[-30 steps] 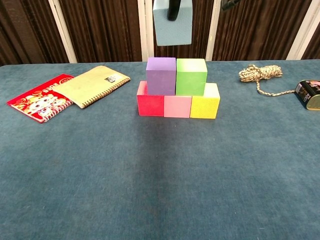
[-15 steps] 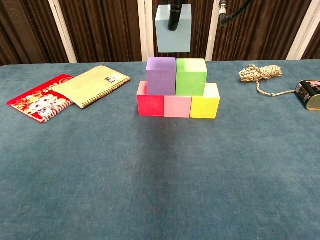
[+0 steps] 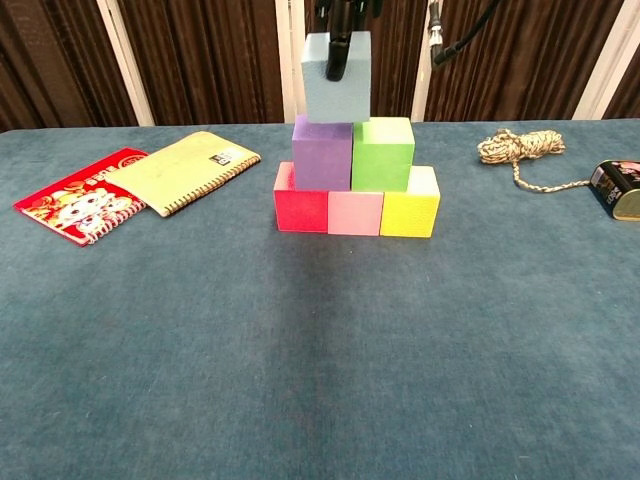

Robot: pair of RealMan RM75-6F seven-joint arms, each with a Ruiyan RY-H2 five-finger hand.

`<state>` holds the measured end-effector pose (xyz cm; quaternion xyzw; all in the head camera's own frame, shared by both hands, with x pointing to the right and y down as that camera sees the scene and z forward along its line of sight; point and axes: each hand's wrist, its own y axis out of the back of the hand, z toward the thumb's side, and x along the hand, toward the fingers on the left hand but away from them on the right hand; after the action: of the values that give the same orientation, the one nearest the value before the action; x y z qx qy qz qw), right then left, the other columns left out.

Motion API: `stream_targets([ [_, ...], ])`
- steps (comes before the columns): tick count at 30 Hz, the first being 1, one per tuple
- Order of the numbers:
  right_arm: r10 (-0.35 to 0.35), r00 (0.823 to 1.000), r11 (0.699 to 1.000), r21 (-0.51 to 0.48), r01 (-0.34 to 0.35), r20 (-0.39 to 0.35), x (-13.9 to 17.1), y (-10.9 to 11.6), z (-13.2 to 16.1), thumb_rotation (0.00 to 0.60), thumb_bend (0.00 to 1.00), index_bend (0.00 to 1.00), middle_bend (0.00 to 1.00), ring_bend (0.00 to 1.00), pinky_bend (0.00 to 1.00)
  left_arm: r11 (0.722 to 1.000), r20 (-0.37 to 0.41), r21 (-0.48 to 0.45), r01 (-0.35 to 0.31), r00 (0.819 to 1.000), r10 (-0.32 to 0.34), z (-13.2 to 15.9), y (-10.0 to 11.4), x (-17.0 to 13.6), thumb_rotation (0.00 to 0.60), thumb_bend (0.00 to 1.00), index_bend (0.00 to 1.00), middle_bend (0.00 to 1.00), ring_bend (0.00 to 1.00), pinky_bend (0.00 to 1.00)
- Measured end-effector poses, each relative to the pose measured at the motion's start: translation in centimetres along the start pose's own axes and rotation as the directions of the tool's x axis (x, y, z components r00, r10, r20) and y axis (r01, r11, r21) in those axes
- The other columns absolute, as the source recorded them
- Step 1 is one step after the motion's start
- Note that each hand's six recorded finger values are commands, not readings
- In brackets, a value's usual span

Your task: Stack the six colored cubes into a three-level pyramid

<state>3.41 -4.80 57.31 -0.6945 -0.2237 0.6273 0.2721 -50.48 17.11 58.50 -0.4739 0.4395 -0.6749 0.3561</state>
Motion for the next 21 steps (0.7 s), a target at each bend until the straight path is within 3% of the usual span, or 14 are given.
stream_targets([
  [21,0.009,1.0,1.0,-0.018,-0.009,-0.011,-1.2,-0.4,-1.1,0.6,0.24,0.38,0.37,0.22,0.0,1.0,-0.01,0.007,-0.004,1.0,0.004,-0.1,0.0,0.0,0.6,0.32,0.09,0.11,0.0,0.0],
])
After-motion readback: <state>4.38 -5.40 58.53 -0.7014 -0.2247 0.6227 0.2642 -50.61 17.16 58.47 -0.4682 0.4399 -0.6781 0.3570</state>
